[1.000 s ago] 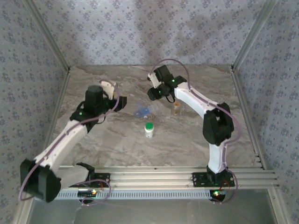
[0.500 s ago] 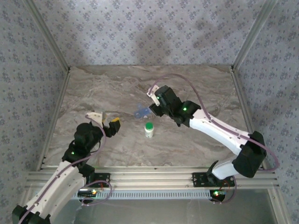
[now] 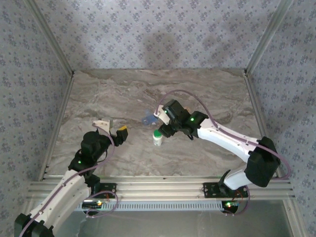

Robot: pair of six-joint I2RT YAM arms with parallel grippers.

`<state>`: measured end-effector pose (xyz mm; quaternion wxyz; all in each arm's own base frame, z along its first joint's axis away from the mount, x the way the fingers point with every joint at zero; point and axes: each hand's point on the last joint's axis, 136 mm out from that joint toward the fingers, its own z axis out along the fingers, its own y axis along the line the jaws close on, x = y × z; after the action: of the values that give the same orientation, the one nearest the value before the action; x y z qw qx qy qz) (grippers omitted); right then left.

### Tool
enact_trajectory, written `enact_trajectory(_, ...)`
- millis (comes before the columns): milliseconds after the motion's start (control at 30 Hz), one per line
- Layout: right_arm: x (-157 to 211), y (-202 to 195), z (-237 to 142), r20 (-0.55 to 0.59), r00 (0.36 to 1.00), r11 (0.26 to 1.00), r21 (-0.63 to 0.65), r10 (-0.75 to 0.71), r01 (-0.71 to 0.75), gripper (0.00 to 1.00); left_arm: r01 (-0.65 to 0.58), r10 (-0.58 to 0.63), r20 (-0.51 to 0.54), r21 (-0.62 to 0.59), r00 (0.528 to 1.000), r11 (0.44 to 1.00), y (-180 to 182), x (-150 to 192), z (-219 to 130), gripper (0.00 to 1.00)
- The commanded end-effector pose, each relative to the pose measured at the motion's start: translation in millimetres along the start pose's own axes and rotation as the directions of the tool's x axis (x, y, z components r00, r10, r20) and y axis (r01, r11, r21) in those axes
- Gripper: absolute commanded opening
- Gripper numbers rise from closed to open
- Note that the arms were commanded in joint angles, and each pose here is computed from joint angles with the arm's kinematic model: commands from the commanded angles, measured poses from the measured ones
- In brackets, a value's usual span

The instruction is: Sort the pills into containers

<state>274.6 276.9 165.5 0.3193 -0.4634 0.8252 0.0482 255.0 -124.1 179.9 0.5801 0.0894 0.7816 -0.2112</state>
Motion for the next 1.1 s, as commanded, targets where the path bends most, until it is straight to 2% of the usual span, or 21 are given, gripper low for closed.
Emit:
enact_trajectory(0, -1.3, 11.0, 3.1, -0.048, 0.997, 0.996, -0.065, -0.064, 0.061, 0.70, -0.013, 0.014, 0.041, -0.016, 0.999, 1.000, 3.4, -4.0, 2.5, 0.82)
enact_trajectory(167, 12.2, 12.2, 16.2, -0.164, 0.985, 0.995, -0.089, -0.061, 0.047, 0.70, -0.011, 0.011, 0.017, -0.025, 1.000, 1.000, 6.1, 2.7, 6.5, 0.83)
enact_trajectory(367, 15.3, 17.8, 27.3, -0.204, 0.978, 0.993, -0.117, -0.048, 0.025, 0.71, -0.015, 0.015, 0.008, -0.028, 1.000, 1.000, 6.2, 2.4, 6.6, 0.83)
enact_trajectory(633, 35.1, 18.7, 48.2, -0.328, 0.944, 0.988, -0.155, -0.033, -0.019, 0.68, -0.020, 0.020, 0.018, -0.023, 1.000, 1.000, 5.1, -0.2, 1.8, 0.83)
enact_trajectory(833, 32.2, 22.4, 49.7, -0.337, 0.942, 0.984, -0.167, 0.006, -0.066, 0.66, -0.018, 0.018, 0.027, -0.019, 0.999, 1.000, 4.0, -2.8, -0.4, 0.83)
enact_trajectory(1067, 16.1, 17.3, 29.7, -0.297, 0.952, 0.981, -0.153, 0.068, -0.118, 0.67, -0.012, 0.013, 0.026, -0.007, 1.000, 1.000, 1.5, -4.6, -2.3, 0.83)
